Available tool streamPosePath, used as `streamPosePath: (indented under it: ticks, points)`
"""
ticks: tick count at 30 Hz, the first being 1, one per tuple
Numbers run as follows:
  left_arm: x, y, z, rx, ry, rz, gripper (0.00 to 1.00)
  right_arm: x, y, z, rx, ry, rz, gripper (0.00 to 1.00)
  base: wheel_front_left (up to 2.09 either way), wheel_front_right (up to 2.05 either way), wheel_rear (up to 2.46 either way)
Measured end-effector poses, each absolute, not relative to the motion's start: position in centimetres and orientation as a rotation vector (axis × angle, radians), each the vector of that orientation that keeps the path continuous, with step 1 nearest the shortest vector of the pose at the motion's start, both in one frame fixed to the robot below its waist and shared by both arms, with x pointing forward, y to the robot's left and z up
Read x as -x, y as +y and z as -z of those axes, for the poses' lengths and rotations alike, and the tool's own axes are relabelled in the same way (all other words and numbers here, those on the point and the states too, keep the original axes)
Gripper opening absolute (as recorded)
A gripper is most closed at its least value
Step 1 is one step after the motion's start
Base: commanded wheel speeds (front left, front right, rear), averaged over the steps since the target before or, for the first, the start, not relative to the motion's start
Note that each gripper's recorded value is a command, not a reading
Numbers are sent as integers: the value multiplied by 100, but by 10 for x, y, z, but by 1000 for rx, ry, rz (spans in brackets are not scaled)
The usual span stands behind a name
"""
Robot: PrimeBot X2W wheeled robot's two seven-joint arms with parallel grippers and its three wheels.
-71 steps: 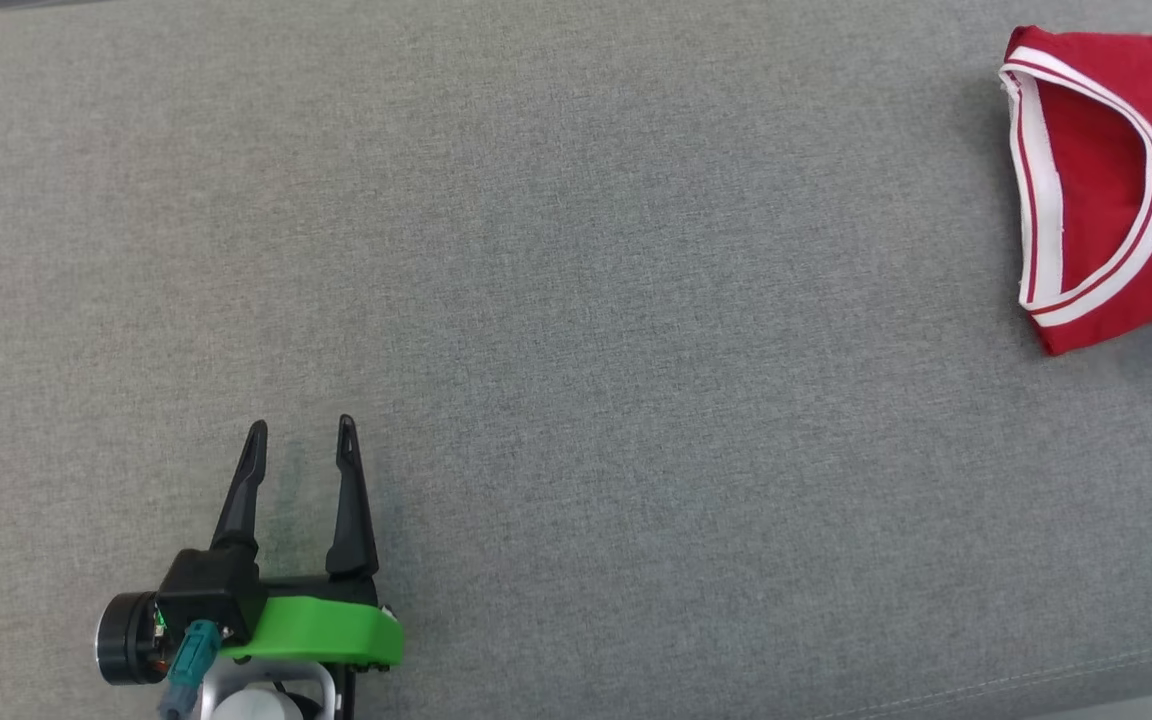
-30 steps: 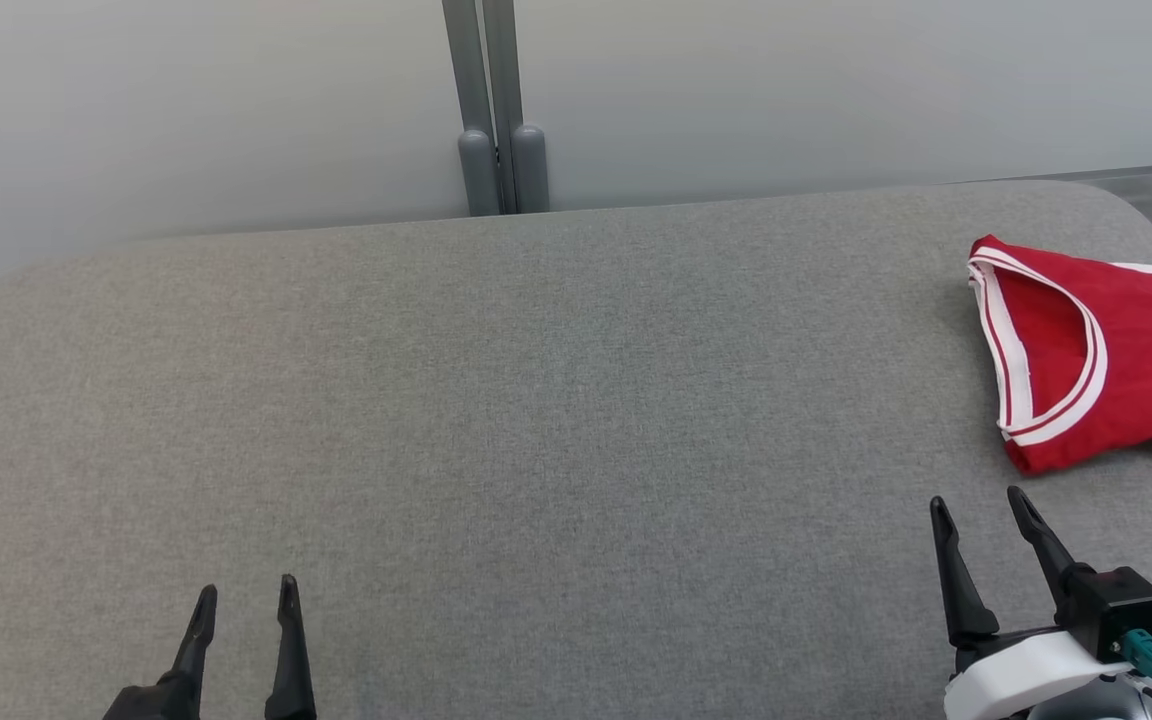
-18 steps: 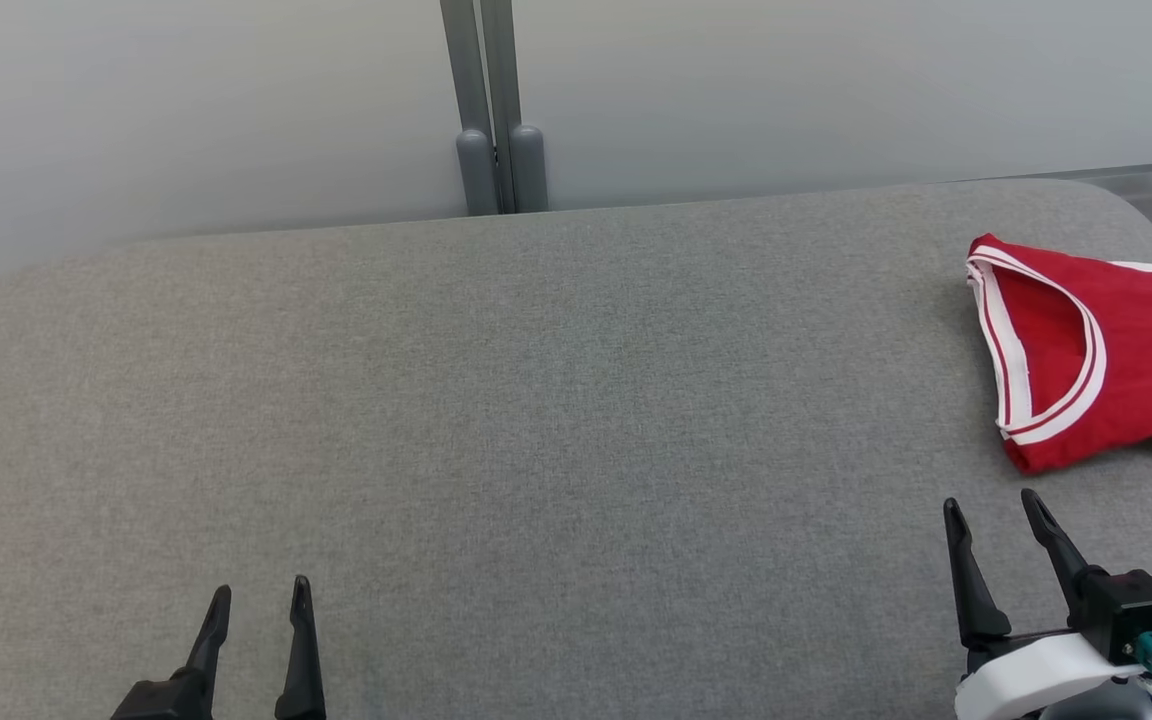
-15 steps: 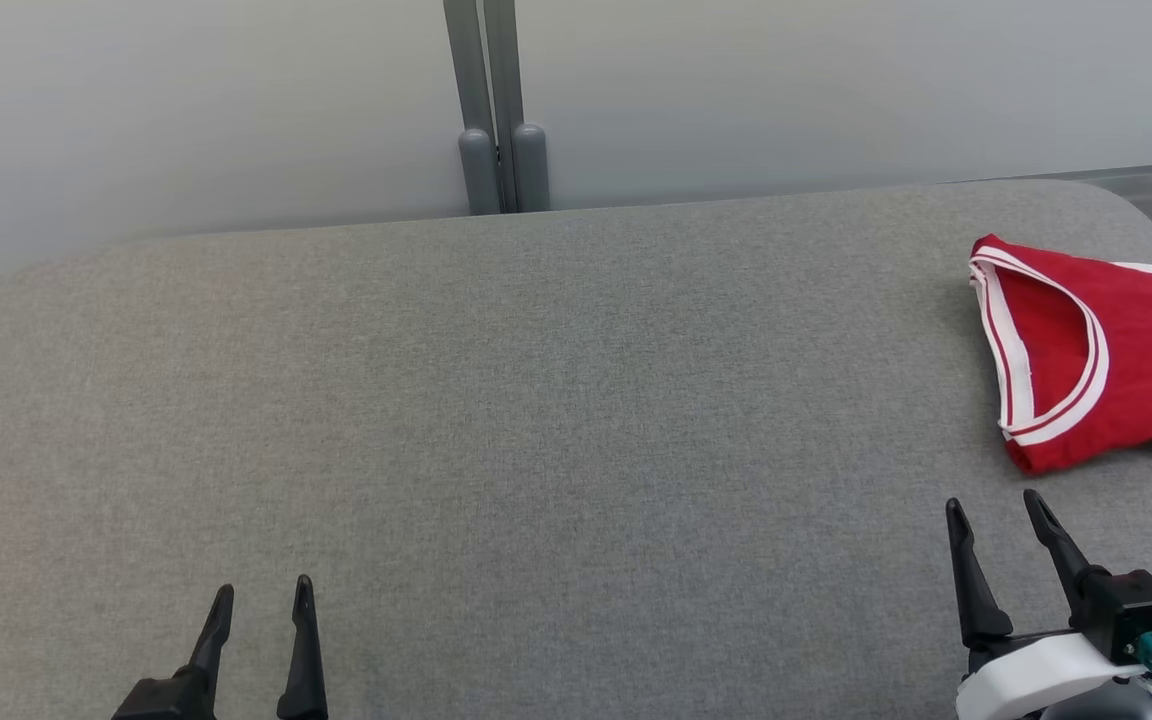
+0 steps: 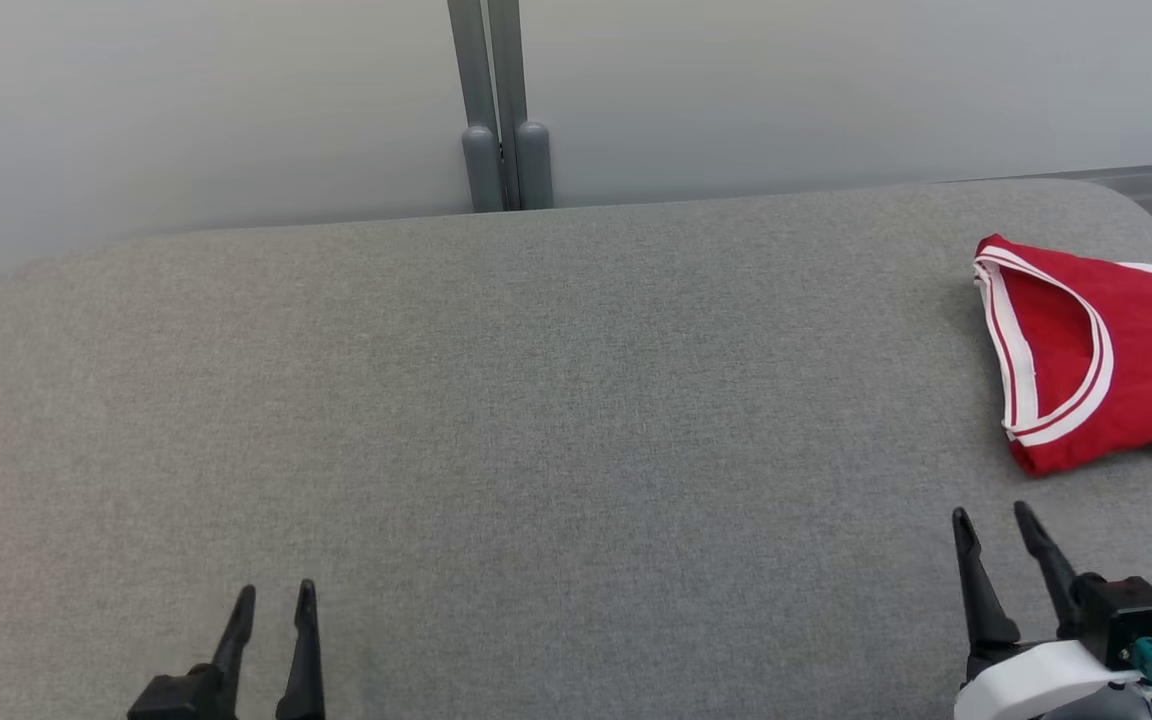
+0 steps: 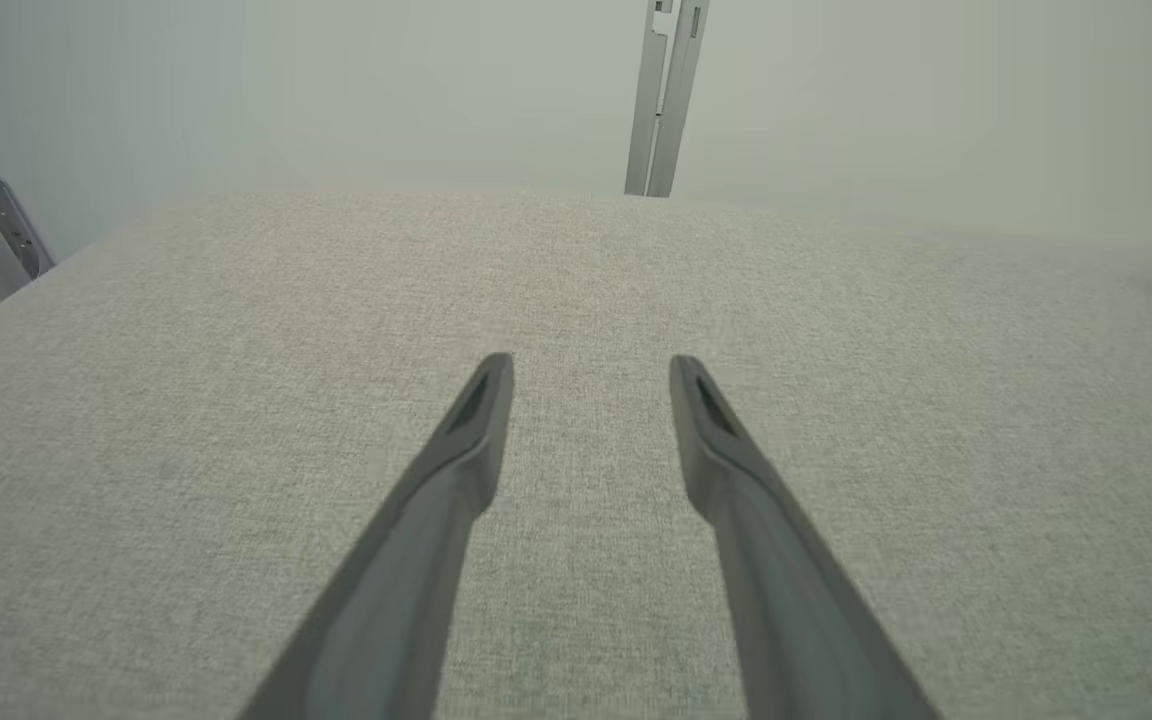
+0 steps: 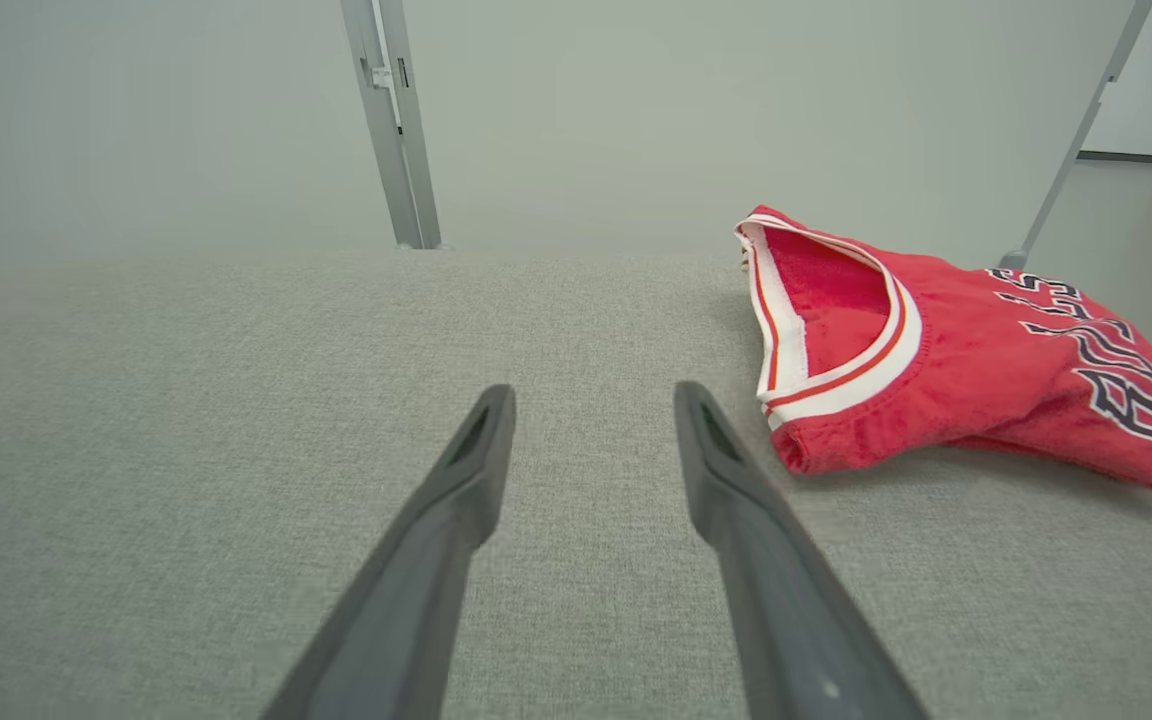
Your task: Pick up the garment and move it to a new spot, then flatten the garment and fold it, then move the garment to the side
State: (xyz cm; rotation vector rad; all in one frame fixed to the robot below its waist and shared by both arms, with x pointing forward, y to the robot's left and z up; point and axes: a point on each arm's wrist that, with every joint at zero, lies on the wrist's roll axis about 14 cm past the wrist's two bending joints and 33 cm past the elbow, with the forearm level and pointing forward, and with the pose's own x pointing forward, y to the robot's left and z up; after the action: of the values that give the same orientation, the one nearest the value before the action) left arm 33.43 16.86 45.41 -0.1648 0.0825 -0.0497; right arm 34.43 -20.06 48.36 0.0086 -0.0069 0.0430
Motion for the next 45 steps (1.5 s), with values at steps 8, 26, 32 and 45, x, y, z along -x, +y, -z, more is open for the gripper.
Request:
streamPosePath:
  ticks: [8,26,32,45]
  points:
    - [-327,172,-436,246,156,15,0,-341,-201,-467,-112,57,-13,0,0,0,0]
    - [-339,184,-442,548,157,-67,0,-349,-209,-469,-445,65,58,0,0,0,0]
    - [-344,187,-445,642,151,-80,0,-353,-210,-472,-545,59,71,0,0,0,0]
    - [-353,190,-452,817,139,-97,0,-359,-211,-474,-737,60,89,0,0,0,0]
